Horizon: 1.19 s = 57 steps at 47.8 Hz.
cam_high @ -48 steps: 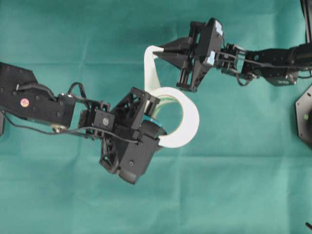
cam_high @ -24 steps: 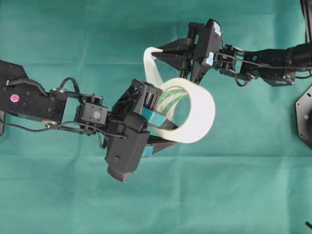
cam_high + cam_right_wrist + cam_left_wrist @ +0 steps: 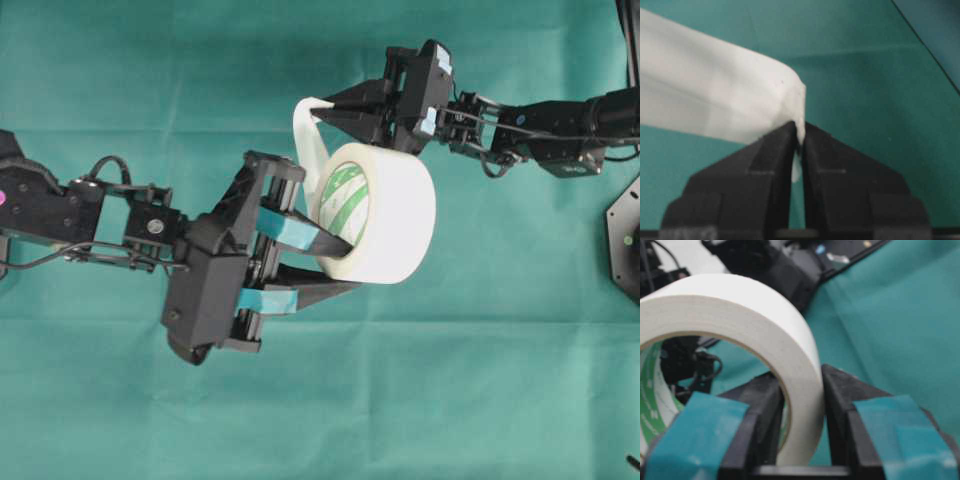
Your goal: Peel off the duct tape with your right arm.
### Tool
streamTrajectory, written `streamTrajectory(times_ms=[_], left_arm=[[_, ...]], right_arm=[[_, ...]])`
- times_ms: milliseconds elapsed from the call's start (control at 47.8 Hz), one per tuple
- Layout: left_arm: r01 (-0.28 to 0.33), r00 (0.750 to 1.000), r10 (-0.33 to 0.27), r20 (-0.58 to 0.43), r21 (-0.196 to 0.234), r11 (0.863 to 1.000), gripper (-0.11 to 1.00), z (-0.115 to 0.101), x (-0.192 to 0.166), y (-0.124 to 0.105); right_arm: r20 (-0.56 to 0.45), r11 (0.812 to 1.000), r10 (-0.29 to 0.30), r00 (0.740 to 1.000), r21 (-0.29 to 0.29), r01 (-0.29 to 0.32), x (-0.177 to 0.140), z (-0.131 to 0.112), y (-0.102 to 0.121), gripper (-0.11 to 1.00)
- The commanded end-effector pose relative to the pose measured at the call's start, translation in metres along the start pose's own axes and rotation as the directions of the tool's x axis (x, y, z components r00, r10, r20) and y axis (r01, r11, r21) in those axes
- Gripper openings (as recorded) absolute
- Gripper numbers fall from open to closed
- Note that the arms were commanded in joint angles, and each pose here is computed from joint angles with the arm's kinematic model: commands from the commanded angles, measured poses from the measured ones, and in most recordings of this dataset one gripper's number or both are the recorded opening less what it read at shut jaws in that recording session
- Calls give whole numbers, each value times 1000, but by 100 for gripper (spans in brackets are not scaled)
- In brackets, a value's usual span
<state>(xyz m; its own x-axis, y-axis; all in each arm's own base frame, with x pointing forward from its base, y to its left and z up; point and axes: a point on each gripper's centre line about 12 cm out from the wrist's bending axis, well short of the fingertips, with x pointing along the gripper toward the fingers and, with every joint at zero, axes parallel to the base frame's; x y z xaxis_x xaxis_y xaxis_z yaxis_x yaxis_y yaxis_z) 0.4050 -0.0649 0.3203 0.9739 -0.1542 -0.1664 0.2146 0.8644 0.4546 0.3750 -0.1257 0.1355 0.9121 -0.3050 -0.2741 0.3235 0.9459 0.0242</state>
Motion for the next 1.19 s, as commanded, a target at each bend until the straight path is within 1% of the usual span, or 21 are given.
streamTrajectory(times_ms=[0, 167, 293, 419, 502, 837, 900, 1005, 1067, 1172], left_arm=[[-43, 987, 38, 156, 26, 999, 20, 41, -20, 5], [-89, 975, 70, 212, 78, 993, 20, 45, -28, 7], [-127, 963, 92, 252, 124, 984, 20, 47, -33, 9], [-155, 956, 107, 271, 163, 974, 20, 46, -34, 10], [-161, 955, 110, 277, 171, 972, 20, 46, -34, 10], [-167, 953, 115, 281, 170, 971, 20, 46, -35, 10], [-171, 951, 116, 288, 171, 970, 20, 47, -36, 10], [-195, 941, 134, 310, 174, 965, 20, 48, -40, 13], [-206, 941, 141, 306, 191, 960, 20, 45, -41, 16], [-226, 945, 153, 290, 239, 944, 20, 38, -41, 19]], right_arm=[[-1, 999, -43, 999, 17, 43, 1, 4, -16, -8], [-21, 999, -43, 999, 25, 44, 1, 0, -16, -9], [-42, 998, -42, 998, 44, 44, 2, -6, -16, -9], [-47, 998, -41, 998, 45, 43, 2, -7, -16, -8], [-48, 998, -41, 998, 45, 44, 2, -8, -17, -9], [-48, 998, -40, 998, 44, 42, 2, -8, -16, -9], [-50, 998, -40, 998, 44, 42, 2, -8, -16, -9], [-53, 998, -40, 998, 46, 42, 1, -9, -16, -9], [-54, 998, -40, 998, 47, 43, 1, -10, -16, -9], [-57, 998, -40, 998, 47, 43, 0, -11, -16, -8]])
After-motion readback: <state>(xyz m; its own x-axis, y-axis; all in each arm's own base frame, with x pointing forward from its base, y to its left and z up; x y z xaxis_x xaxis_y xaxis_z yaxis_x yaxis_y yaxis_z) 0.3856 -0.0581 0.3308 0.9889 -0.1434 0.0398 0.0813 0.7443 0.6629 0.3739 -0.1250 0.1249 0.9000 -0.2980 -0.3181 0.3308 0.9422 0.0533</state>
